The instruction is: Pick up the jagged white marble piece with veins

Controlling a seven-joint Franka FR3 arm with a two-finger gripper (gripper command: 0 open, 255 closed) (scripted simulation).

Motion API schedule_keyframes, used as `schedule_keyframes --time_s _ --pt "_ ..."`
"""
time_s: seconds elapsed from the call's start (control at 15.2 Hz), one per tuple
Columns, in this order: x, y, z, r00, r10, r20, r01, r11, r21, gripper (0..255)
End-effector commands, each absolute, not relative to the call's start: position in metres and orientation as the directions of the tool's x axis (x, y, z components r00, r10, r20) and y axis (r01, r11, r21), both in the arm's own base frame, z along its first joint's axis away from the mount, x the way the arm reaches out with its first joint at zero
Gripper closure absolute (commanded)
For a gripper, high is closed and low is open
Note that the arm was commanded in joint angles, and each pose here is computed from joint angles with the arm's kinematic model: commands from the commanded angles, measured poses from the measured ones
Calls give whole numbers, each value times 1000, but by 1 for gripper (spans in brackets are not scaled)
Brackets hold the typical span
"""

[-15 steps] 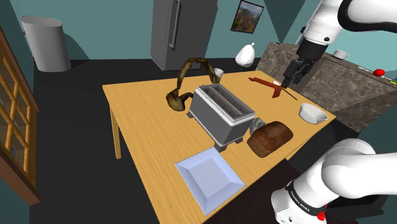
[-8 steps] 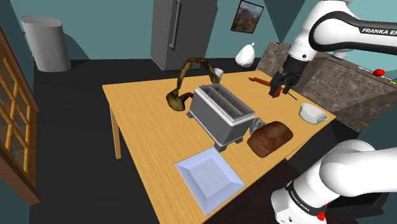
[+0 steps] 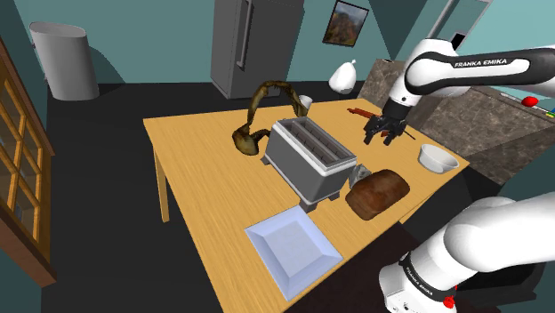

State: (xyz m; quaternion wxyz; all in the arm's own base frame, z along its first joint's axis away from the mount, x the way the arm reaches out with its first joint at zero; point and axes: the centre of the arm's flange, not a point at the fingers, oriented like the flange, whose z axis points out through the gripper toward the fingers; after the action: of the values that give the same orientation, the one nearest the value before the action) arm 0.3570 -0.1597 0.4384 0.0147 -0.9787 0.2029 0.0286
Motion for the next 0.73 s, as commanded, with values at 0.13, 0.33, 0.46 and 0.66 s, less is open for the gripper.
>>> schedule_keyframes --time_s 0.13,0.33,0.46,0.66 --pt "364 -193 392 873 -482 -71 -485 -874 -36 0" --pt "368 -217 358 837 -541 -81 -546 -836 -50 0" --pt "369 -233 336 810 -579 -89 -585 -809 -59 0" --pt "370 -256 302 767 -634 -100 -641 -764 -72 0"
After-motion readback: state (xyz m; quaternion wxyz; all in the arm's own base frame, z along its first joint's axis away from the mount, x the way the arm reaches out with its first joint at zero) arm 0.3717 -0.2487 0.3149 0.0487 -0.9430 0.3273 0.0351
